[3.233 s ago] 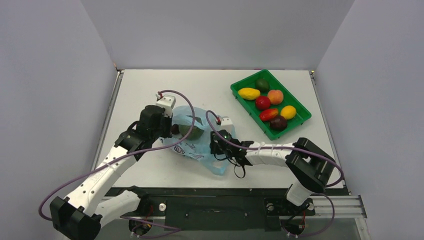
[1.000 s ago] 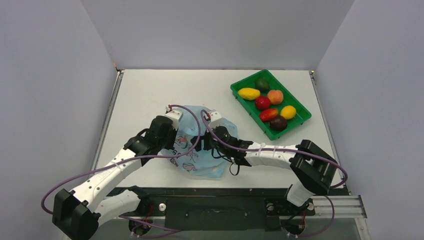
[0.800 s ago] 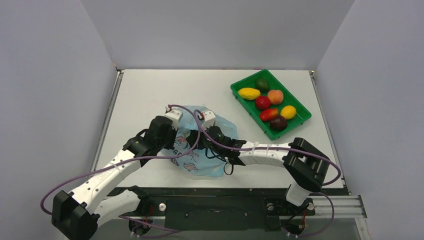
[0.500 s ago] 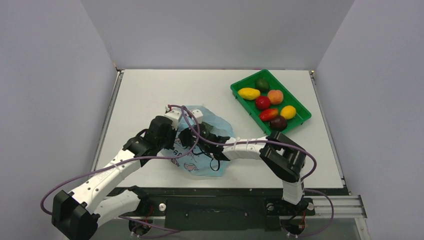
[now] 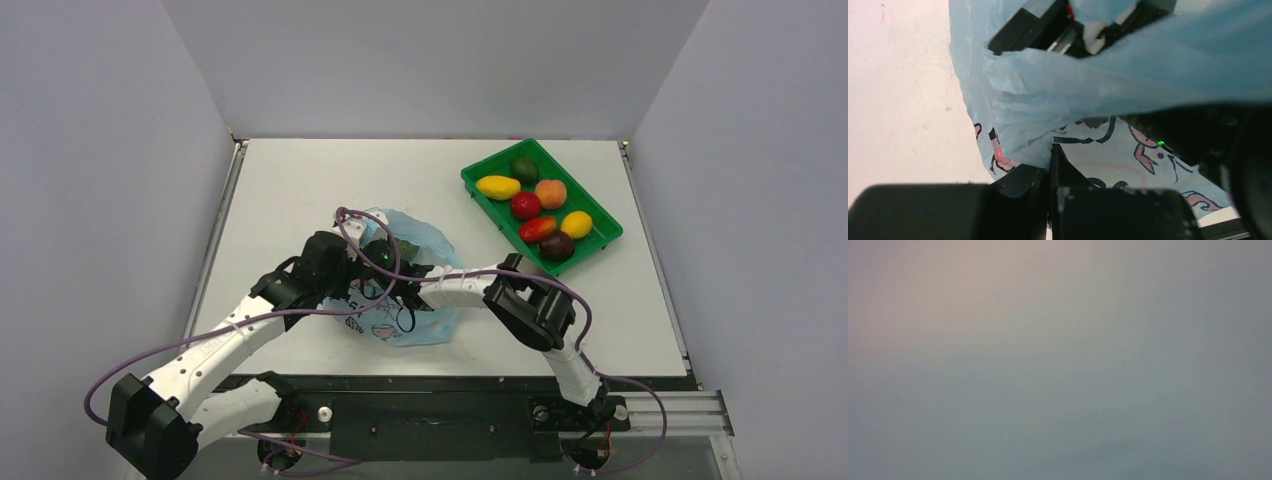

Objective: Take the fake fruits out of the plastic bag
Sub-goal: Take out the fake fruit from the plastic bag.

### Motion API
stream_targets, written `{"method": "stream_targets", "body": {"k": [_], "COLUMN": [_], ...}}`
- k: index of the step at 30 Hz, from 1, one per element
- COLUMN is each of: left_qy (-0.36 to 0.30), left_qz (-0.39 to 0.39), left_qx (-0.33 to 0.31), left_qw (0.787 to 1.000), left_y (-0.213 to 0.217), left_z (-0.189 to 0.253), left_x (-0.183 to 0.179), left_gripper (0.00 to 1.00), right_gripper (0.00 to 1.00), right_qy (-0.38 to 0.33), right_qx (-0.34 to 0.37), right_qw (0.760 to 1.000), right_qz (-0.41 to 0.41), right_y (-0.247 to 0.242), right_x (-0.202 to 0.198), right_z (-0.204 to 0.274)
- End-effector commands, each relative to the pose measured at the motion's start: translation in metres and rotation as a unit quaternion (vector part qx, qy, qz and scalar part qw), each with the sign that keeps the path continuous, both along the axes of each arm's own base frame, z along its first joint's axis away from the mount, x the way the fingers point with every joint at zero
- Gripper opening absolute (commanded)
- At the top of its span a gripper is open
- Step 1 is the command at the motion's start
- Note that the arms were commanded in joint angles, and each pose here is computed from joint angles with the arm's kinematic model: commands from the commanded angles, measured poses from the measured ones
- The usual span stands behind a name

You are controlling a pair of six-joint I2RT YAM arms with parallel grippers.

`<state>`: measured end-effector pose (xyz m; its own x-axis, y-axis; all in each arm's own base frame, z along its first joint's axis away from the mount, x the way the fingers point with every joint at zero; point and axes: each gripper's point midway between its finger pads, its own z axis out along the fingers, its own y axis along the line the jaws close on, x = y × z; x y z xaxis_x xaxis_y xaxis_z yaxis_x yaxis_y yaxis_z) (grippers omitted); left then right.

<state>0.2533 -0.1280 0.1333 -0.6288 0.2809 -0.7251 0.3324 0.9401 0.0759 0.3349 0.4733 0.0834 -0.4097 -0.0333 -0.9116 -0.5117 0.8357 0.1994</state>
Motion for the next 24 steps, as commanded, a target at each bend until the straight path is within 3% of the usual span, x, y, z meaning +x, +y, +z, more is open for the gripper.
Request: {"method": "stream_targets", "body": {"k": [1, 17, 21, 24], "left_qy": [-0.031, -0.027, -0.025, -0.026], "left_qz": [-0.001, -0.001, -0.002, -0.002], "left_qx": [-0.021, -0.017, -0.016, -0.017], "left_qw": [0.999, 0.999, 1.000, 1.000], "left_y": [-0.011, -0.011, -0.011, -0.011], "left_z": [0.017, 0.015, 0.014, 0.014], "left_x": [0.013, 0.014, 0.015, 0.014], "left_gripper": [0.00, 0.00, 0.00, 0.00], "right_gripper": [0.50, 0.50, 0.38, 0.15], "right_qy": [0.002, 0.046, 0.041, 0.031], "right_qx": [-0.013, -0.056, -0.054, -0.055], "right_qw": [1.000, 0.997, 0.997, 0.997], "right_qz": [0.004, 0.015, 0.028, 0.039], "right_y": [0.013, 0.014, 0.017, 0.016], "right_x": [0.009, 0.003, 0.004, 0.003], "right_z": [-0.010, -0.079, -0.071, -0.055]}}
